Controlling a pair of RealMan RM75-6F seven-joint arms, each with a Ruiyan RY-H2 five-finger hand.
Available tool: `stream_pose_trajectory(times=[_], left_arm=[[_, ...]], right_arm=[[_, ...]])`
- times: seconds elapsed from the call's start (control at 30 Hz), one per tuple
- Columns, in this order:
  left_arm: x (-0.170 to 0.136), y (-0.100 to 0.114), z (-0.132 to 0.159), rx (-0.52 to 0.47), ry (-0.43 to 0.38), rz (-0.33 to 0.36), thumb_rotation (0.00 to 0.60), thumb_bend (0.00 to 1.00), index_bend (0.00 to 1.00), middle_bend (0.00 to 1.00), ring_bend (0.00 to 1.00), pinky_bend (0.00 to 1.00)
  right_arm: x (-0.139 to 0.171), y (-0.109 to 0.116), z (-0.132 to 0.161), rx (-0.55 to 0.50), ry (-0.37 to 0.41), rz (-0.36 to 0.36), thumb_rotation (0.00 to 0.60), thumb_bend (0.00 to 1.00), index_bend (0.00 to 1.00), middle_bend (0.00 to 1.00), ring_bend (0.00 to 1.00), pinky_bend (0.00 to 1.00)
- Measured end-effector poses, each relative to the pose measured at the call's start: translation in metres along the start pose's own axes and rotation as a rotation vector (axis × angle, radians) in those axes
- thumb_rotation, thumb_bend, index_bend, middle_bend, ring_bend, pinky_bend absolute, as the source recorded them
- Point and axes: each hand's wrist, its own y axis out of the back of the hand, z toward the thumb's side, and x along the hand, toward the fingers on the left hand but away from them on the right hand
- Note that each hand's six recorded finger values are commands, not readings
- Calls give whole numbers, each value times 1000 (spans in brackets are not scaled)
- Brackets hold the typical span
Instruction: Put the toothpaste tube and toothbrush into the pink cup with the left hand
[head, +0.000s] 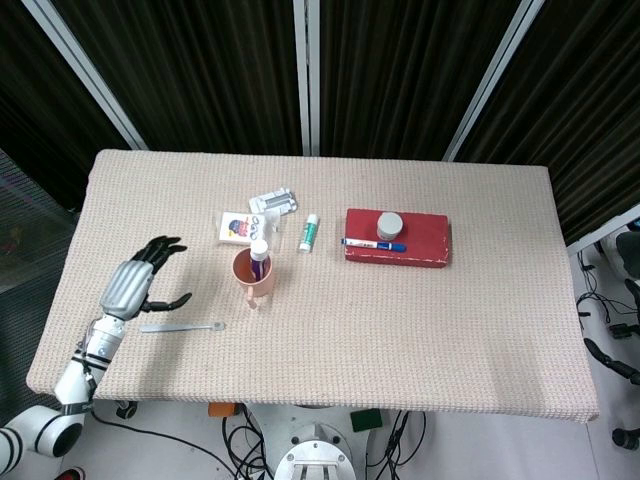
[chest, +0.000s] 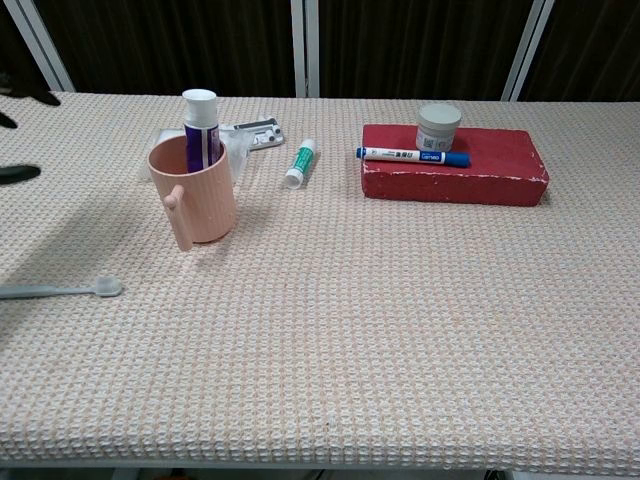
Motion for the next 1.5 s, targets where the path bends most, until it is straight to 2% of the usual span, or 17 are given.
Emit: stream_pose_trajectory(times=[0.07,0.17,0.27,0.4,0.53,0.83,1.2,1.5], left_arm=[[-15,-4,-1,104,17,-52,586,175,207,103,52,199],[-34,-17,3,206,30,-128,600,190,219,103,52,200],[-48,-34,6,246,43,-203,600,201,246,103,52,200],[-51,-53,7,246,52,-249,600,219,279,103,52,200],[-49,-63,4,258,63,-259,600,242,310,103,52,200],[-41,-66,-5,259,93,-246,600,312,384,109,53,200],[-36,-77,-12,253,114,-281,600,333,394,112,52,201],[-33,-77,-14,254,118,-268,600,337,445,122,53,201]], right_arm=[[0,0,2,0,5,2,573,401,0,0,0,0],[1,-1,6,-3,15,5,571,366,0,0,0,0],[3,-1,8,3,18,9,573,363,0,0,0,0],[4,2,6,7,9,7,574,363,0,0,0,0],[5,2,5,7,2,8,573,363,0,0,0,0],[4,-2,6,13,3,16,573,363,0,0,0,0],[5,-2,6,17,-1,17,574,358,0,0,0,0],[5,-3,6,17,0,21,573,339,0,0,0,0]])
